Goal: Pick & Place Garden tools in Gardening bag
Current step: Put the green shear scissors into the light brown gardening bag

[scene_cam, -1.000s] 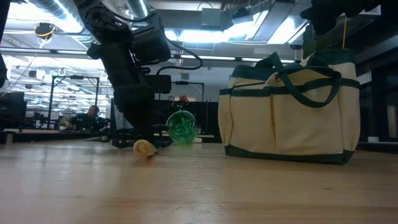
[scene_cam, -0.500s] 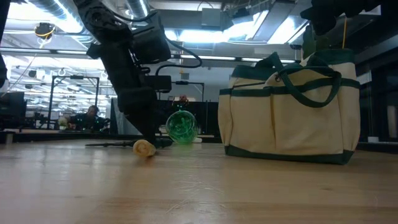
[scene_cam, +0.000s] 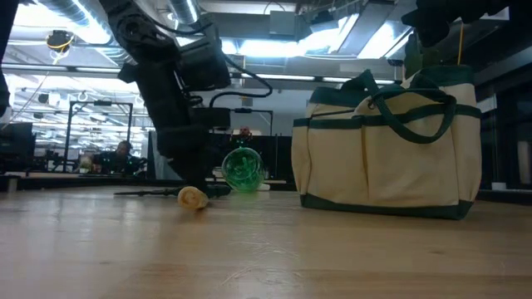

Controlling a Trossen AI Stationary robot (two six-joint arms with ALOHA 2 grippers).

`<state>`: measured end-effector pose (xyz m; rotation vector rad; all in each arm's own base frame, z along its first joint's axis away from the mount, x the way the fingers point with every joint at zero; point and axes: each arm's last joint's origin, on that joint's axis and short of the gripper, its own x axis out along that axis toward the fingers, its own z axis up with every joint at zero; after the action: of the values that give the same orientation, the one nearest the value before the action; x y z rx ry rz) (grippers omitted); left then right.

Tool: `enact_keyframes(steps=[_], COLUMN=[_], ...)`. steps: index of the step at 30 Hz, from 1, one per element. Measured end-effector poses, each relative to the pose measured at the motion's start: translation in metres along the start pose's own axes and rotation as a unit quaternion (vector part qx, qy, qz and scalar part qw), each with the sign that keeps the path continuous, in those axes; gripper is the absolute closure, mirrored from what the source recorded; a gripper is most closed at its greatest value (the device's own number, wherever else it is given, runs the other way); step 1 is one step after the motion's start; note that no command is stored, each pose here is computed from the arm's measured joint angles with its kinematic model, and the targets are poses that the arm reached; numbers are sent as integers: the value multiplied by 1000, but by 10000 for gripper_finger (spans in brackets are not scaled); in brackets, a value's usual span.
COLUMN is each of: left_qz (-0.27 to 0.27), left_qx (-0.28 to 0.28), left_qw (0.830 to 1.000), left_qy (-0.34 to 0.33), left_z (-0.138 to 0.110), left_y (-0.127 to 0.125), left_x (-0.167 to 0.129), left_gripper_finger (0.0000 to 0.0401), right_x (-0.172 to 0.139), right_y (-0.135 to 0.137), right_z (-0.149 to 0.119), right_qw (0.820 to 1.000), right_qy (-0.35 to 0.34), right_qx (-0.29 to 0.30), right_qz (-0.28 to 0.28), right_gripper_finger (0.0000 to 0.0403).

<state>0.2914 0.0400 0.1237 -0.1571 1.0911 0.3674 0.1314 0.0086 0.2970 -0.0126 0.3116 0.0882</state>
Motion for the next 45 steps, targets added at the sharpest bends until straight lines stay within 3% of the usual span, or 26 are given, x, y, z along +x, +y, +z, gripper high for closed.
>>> enact_keyframes(steps=[8, 16, 24, 32, 38, 45], left_qz=[-2, -32, -45, -65, -69, -106], left_qx=[16, 14, 7, -3, -9, 10], left_qw=[1000, 999, 998, 986, 963, 906], left_qy=[0, -3, -49, -150, -261, -411], left_z=[0, 1, 9, 28, 41, 60], left_y=[-1, -1, -2, 8, 18, 19], left_x=[11, 11, 0, -52, -95, -131], left_gripper_finger=[277, 379, 377, 380, 380, 380], right_x=[0, 0, 0, 0, 0, 0], right_y=[0, 0, 0, 0, 0, 0], right_z=[0, 0, 0, 0, 0, 0], right_qw=[1000, 1000, 1000, 1000, 1000, 1000], right_qy=[0, 0, 0, 0, 0, 0], right_qx=[0, 0, 0, 0, 0, 0], right_qz=[0, 0, 0, 0, 0, 0], right_gripper_finger=[231, 231, 231, 231, 231, 231])
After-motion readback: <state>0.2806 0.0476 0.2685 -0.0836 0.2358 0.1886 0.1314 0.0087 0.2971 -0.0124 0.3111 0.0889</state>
